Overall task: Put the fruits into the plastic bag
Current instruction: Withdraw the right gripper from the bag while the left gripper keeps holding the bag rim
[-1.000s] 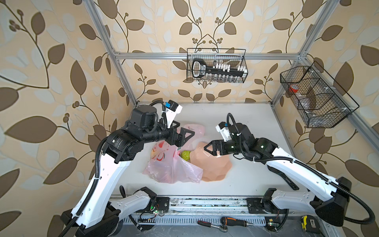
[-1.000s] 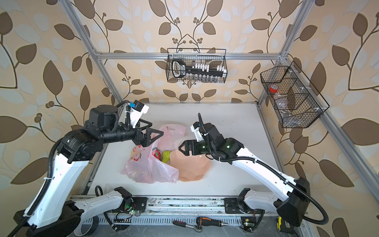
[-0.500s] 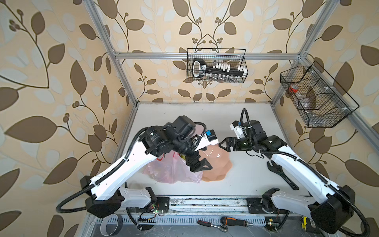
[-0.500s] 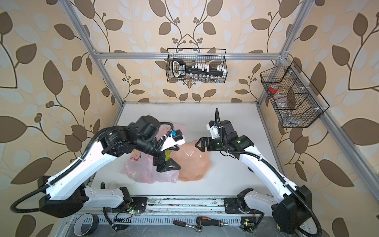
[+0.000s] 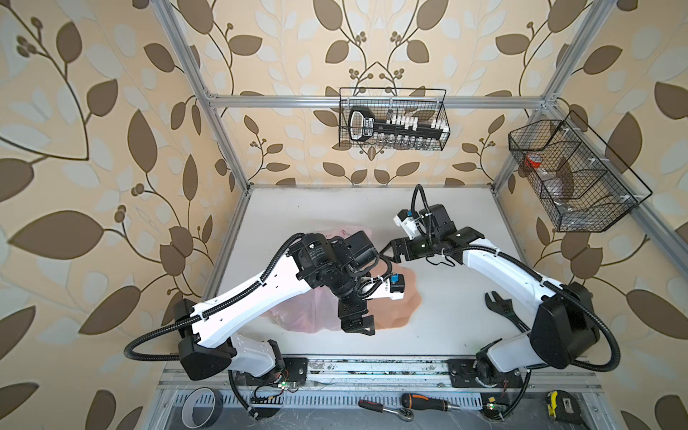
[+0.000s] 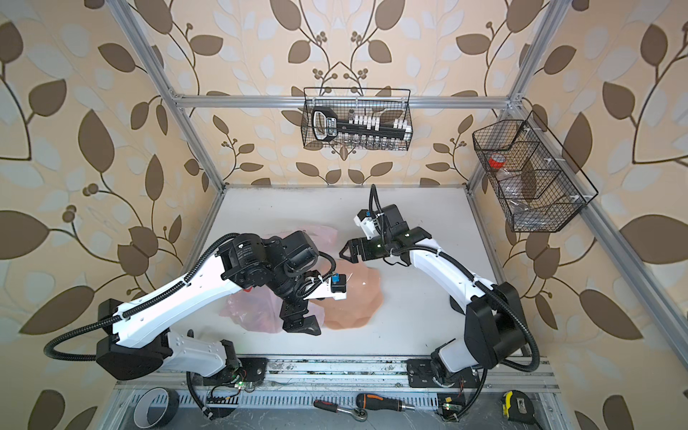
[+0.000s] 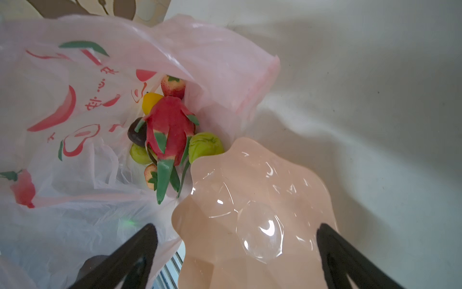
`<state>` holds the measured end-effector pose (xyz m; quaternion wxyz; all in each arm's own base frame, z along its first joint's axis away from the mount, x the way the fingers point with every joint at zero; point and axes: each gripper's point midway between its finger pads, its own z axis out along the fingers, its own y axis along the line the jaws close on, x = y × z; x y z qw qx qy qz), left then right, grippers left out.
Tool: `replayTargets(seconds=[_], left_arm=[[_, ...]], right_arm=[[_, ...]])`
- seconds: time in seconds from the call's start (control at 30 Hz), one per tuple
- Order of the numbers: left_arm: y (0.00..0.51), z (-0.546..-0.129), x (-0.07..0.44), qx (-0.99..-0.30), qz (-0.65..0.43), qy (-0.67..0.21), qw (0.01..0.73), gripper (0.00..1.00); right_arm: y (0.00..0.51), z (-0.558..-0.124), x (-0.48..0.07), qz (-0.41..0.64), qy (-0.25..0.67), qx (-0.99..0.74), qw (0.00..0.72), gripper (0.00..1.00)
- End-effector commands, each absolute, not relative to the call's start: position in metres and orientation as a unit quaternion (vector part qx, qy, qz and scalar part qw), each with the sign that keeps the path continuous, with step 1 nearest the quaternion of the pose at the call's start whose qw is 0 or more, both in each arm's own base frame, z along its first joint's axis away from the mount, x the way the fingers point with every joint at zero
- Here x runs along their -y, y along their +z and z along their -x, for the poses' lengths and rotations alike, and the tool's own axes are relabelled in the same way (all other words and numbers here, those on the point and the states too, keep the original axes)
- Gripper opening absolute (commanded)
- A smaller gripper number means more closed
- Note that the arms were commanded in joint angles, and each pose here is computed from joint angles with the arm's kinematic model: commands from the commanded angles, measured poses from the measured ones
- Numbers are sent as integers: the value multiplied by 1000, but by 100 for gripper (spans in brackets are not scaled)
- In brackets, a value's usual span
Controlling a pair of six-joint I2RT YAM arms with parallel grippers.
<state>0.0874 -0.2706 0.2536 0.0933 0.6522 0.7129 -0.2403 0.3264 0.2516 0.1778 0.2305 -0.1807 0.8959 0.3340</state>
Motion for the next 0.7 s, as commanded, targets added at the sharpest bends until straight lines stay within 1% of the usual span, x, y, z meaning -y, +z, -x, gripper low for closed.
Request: replayTargets(seconds=[0.0,0.13,0.37,0.47,0.57,0.67], left_arm=[[234,-85,256,-708,-673,-205,70,88],[216,-90,255,-702,-683,-187,78,87],[198,-93,255,-697,-691,-177,70,81],[195,-93,255,-694,-696,-174,68,78],[192,-92,252,-695,-697,-170,59,74],[187,-91,249,-695,-697,-167,51,70]], right_arm=[[194,-344,-270,214,363,-872,251,100],[195,-360,-279,228,367,-861,268,100],[178,-377,-289,286,347,-855,258,100],[180,-379,-297,320,341,-844,261,100],[176,-374,-302,353,329,-841,244,100],[173,-370,-307,373,326,-834,243,100]])
